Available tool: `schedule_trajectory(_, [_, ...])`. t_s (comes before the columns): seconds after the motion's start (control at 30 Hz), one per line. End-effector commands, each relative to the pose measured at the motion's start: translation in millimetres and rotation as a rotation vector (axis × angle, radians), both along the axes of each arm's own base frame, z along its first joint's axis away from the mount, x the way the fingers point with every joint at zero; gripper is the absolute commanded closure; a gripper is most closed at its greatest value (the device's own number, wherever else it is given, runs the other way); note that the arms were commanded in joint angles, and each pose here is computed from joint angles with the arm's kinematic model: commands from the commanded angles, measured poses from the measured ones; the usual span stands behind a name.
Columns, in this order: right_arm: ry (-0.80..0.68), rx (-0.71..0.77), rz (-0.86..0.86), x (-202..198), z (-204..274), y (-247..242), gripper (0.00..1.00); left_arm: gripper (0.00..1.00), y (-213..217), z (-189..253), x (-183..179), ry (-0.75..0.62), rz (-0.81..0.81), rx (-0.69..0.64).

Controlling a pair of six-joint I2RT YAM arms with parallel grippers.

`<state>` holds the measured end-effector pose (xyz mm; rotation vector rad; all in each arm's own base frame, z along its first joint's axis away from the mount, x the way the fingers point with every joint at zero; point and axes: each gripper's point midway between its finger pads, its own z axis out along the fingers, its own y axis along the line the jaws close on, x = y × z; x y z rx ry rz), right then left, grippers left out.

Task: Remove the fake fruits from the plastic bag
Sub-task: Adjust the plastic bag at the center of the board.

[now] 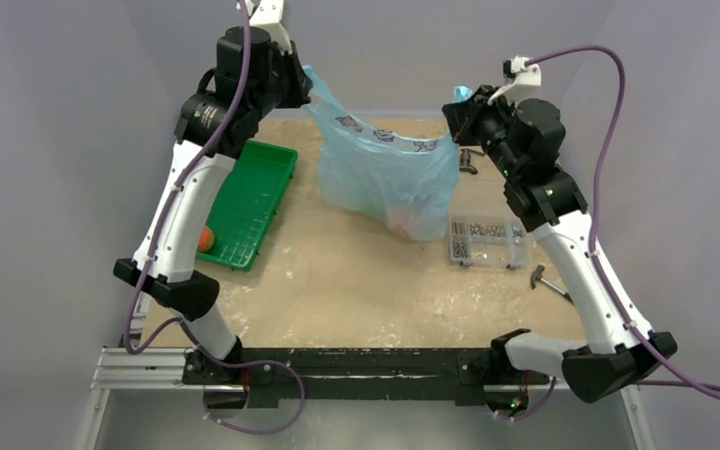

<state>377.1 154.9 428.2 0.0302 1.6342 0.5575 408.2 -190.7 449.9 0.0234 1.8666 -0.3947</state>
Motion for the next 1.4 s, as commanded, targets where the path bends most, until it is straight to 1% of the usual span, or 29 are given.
schedule_trajectory(0.0, [-0.036, -0.095, -0.001, -21.3, 4.8, -13.9, 0.98, 1.0, -25.5, 2.1, -20.4, 0.063, -0.178, -0.063])
schedule_trajectory(0.1, [0.044, -0.025, 0.191, -47.6, -35.8, 18.5, 0.97, 1.0, -29.3, -33.3, -24.1, 0.121, -0.206, -0.047])
schedule_trajectory(0.13, [0.084, -0.006, 0.258, -58.7, -56.1, 31.5, 0.97, 1.0, -30.2, -44.9, -26.8, 0.133, -0.218, -0.041])
schedule_trajectory(0.23, [0.165, -0.01, 0.392, -97.1, -104.9, 67.6, 0.96, 1.0, -26.0, -82.2, -38.1, 0.172, -0.245, 0.009])
schedule_trajectory(0.33, [0.207, -0.007, 0.503, -139.6, -131.1, 96.6, 0.93, 1.0, -9.3, -116.1, -49.8, 0.213, -0.216, 0.082])
schedule_trajectory(0.43, [0.273, 0.01, 0.584, -170.0, -157.8, 114.2, 0.92, 1.0, 6.0, -144.8, -63.4, 0.246, -0.186, 0.128])
schedule_trajectory(0.57, [0.31, 0.003, 0.636, -189.4, -179.0, 125.7, 0.92, 0.99, 27.2, -150.1, -78.1, 0.223, -0.117, 0.143])
schedule_trajectory(0.67, [0.32, 0.01, 0.645, -192.6, -184.0, 129.5, 0.89, 0.68, 36.5, -149.6, -99.3, 0.25, -0.097, 0.113])
schedule_trajectory(0.7, [0.319, 0.013, 0.65, -192.8, -182.6, 130.9, 0.88, 0.6, 41.3, -152.0, -108.5, 0.278, -0.078, 0.1])
schedule_trajectory(0.73, [0.317, 0.014, 0.653, -193.3, -181.0, 132.2, 0.88, 0.52, 47.4, -154.7, -120.7, 0.314, -0.046, 0.072])
schedule_trajectory(0.8, [0.307, 0.015, 0.648, -191.9, -175.4, 133.0, 0.88, 0.4, 55.4, -153.9, -141.5, 0.327, -0.014, 0.01])
schedule_trajectory(0.83, [0.3, 0.02, 0.648, -191.3, -171.4, 134.0, 0.88, 0.3, 58.8, -153.7, -153.3, 0.322, -0.005, -0.03])
schedule_trajectory(0.87, [0.293, 0.024, 0.651, -190.8, -167.5, 135.1, 0.88, 0.24, 62.8, -153.6, -164.7, 0.314, 0.008, -0.073])
schedule_trajectory(0.9, [0.289, 0.031, 0.654, -190.5, -163.5, 136.8, 0.88, 0.21, 67.0, -154.8, -175.8, 0.31, 0.027, -0.122])
schedule_trajectory(1.0, [0.284, 0.057, 0.671, -190.8, -154.6, 143.9, 0.88, 0.22, 73.4, -166.0, -209.0, 0.322, 0.061, -0.291])
schedule_trajectory(1.1, [0.278, 0.08, 0.674, -189.9, -150.5, 149.4, 0.88, 0.25, 68.2, -178.1, -235.6, 0.353, 0.033, -0.438])
schedule_trajectory(1.17, [0.272, 0.09, 0.675, -189.1, -148.5, 152.1, 0.88, 0.26, 66.6, -181.6, -251.0, 0.373, 0.015, -0.505])
schedule_trajectory(1.27, [0.275, 0.091, 0.674, -187.5, -148.7, 155.3, 0.88, 0.26, 74.3, -188.3, -269.1, 0.403, 0.048, -0.568])
schedule_trajectory(1.37, [0.274, 0.095, 0.663, -185.7, -149.9, 155.8, 0.88, 0.33, 69.5, -209.2, -276.7, 0.472, 0.074, -0.671])
